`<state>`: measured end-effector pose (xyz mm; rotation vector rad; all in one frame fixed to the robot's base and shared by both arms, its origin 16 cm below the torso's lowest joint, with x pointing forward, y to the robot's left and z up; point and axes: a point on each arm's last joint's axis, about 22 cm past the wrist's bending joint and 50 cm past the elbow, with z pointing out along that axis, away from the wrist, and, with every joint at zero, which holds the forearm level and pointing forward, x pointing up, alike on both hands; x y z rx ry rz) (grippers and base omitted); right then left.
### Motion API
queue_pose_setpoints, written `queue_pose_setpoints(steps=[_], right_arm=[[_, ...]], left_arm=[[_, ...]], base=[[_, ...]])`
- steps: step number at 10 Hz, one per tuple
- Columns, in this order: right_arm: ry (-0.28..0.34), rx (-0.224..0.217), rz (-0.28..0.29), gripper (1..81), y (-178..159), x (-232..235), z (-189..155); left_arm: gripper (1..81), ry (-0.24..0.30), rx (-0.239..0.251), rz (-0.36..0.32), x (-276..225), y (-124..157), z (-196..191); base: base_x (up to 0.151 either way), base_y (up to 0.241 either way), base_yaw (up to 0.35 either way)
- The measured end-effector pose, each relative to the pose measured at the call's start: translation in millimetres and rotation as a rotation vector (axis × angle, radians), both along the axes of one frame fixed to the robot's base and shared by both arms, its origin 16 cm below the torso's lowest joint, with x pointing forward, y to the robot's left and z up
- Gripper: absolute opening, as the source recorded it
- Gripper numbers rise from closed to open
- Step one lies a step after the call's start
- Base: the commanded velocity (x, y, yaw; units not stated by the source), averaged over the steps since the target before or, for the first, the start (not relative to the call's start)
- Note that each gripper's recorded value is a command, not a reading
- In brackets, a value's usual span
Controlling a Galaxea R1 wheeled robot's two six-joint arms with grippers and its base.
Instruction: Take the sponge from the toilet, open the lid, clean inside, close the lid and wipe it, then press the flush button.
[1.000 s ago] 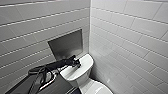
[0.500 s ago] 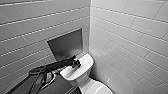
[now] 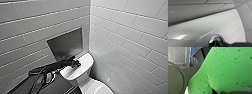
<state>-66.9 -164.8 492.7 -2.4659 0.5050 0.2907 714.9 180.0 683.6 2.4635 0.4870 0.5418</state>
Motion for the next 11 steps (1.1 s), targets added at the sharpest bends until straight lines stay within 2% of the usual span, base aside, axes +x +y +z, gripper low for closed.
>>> queue_pose_setpoints(steps=[6,11], right_arm=[[0.0,-0.003,0.0,1.0,2.0,-0.9,-2.1],[0.001,-0.003,0.001,1.0,5.2,-1.7,-3.4]], left_arm=[[1.0,-0.021,0.029,-0.031,-5.8,-6.1,-9.6],[1.0,-0.005,0.025,-0.054,-6.1,-7.0,-1.1]], base=[[0.0,0.0,0.0],[0.0,0.0,0.0]])
